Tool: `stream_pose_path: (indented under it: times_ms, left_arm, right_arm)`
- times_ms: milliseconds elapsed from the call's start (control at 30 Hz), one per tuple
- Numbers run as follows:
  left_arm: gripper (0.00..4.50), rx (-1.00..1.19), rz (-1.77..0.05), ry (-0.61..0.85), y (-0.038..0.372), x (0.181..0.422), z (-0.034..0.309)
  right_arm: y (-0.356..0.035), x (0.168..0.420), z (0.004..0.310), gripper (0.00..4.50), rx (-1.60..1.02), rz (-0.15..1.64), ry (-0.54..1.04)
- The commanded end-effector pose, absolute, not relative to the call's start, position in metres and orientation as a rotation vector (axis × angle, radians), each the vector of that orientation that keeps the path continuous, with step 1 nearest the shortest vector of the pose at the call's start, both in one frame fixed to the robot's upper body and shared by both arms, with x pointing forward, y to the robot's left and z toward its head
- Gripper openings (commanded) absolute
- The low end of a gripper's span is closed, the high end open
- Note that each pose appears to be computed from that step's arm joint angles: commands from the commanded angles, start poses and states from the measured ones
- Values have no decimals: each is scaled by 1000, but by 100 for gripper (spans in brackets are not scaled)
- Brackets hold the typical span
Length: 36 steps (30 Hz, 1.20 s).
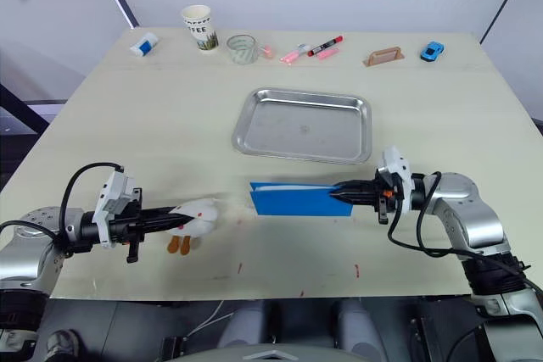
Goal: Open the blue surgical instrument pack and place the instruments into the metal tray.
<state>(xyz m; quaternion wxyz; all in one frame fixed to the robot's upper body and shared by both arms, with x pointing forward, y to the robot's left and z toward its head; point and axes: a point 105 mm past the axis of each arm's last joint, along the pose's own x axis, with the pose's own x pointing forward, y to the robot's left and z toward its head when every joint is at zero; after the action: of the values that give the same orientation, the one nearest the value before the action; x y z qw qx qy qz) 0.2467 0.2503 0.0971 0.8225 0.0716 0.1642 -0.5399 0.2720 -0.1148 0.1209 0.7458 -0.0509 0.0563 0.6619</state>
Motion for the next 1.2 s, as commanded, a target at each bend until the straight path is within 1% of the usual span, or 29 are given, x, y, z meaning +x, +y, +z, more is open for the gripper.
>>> stream_pose_path:
  times_ms: [33, 200, 300, 400, 467, 500, 533, 567, 633, 700, 800, 900, 1000, 1067, 1200]
  left_arm:
    - [10, 171, -1139, 340, 253, 244, 104]
    - [10, 176, -1140, 342, 249, 243, 106]
    - [10, 143, -1131, 352, 246, 244, 108]
    - [111, 128, -1123, 356, 248, 245, 115]
    - [194, 125, -1104, 339, 252, 247, 121]
    - [230, 117, -1106, 307, 252, 249, 129]
    - [263, 85, -1119, 270, 248, 251, 142]
    - [272, 56, -1142, 241, 243, 252, 153]
    - [272, 12, -1188, 211, 230, 254, 168]
    - [272, 3, -1245, 203, 216, 253, 172]
    - [272, 11, -1289, 164, 197, 257, 174]
    - [272, 39, -1317, 158, 185, 260, 166]
    - [199, 60, -1347, 163, 176, 263, 153]
    - [100, 79, -1354, 165, 173, 265, 146]
    - [100, 89, -1349, 144, 167, 271, 140]
  right_arm:
    - [-113, 266, 132, 0, -135, 1464, 78]
    - [-111, 267, 128, 0, -165, 1424, 65]
    - [-111, 267, 124, 0, -176, 1420, 66]
    - [-112, 264, 117, 0, -197, 1421, 78]
    - [-112, 263, 114, 0, -194, 1418, 80]
    - [-113, 263, 114, 0, -195, 1417, 79]
    - [-113, 263, 114, 0, -194, 1417, 78]
    - [-113, 263, 114, 0, -192, 1416, 75]
    - [-113, 263, 116, 0, -192, 1416, 72]
    - [-113, 264, 116, 0, -194, 1416, 72]
    - [-113, 265, 116, 0, -198, 1414, 71]
    - [-113, 265, 117, 0, -199, 1414, 69]
    - [-112, 264, 117, 0, -201, 1416, 69]
    - [-112, 264, 118, 0, -200, 1416, 69]
    - [-112, 263, 118, 0, -200, 1417, 70]
